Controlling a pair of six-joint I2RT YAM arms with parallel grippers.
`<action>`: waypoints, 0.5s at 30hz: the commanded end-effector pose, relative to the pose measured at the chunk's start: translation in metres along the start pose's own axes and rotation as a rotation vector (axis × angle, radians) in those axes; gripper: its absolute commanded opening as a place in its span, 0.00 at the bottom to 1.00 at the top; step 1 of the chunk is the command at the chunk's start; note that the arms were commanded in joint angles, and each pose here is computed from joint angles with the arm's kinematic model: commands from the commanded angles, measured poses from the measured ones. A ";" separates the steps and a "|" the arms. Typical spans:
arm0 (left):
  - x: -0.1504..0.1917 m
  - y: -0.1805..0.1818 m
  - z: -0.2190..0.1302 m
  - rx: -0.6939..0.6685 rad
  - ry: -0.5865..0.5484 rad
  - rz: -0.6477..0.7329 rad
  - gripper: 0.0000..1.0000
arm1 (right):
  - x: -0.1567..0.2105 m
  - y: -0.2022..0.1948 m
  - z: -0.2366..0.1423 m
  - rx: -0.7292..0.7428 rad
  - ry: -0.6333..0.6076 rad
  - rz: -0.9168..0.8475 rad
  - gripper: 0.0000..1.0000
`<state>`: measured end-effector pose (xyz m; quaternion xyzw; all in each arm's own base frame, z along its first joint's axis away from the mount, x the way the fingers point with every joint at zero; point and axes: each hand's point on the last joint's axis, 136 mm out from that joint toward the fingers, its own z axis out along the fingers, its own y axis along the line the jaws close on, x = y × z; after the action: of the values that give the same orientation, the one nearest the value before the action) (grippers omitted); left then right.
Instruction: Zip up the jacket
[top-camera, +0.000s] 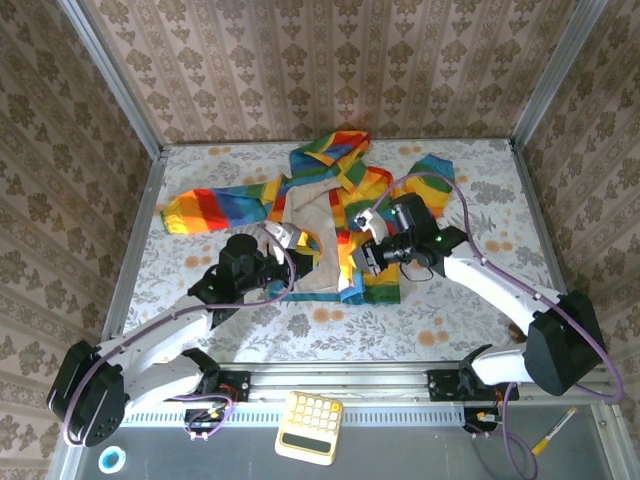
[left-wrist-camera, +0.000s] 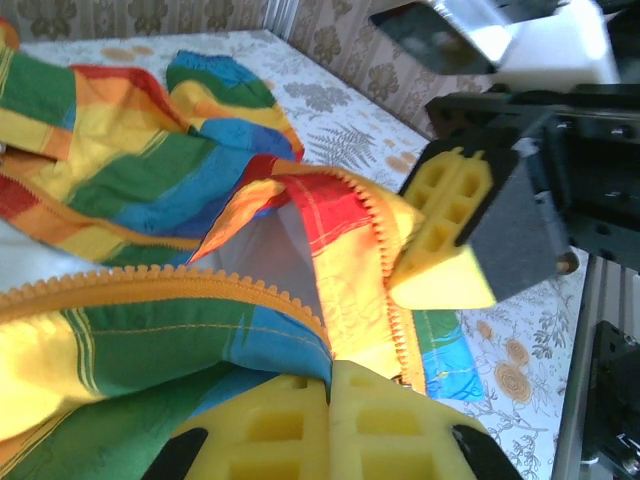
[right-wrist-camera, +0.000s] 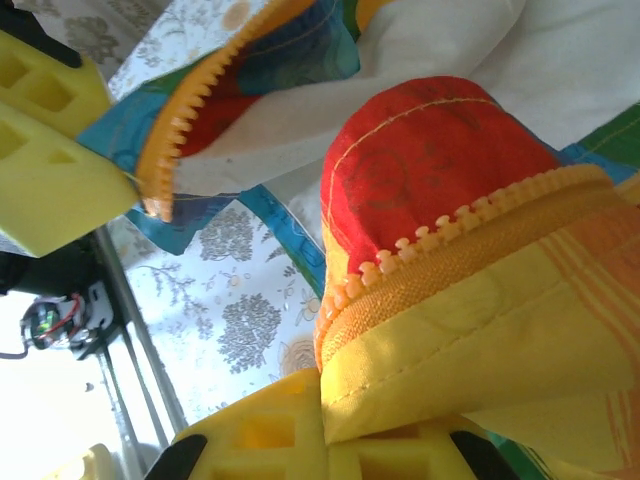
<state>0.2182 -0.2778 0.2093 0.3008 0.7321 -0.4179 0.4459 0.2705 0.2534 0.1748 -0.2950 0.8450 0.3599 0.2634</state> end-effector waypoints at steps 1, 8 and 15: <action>-0.034 -0.020 -0.008 0.078 -0.113 0.096 0.00 | -0.029 0.023 -0.013 -0.163 -0.070 -0.088 0.00; -0.031 -0.037 -0.003 0.153 -0.137 0.115 0.00 | -0.040 0.031 -0.024 -0.222 -0.098 -0.153 0.00; -0.016 -0.054 0.014 0.231 -0.122 0.126 0.00 | -0.040 0.033 -0.023 -0.249 -0.120 -0.163 0.00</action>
<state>0.1927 -0.3116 0.2311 0.3536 0.6616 -0.4737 0.4613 0.2710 0.2632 0.2194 -0.3526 0.7741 0.4407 0.2867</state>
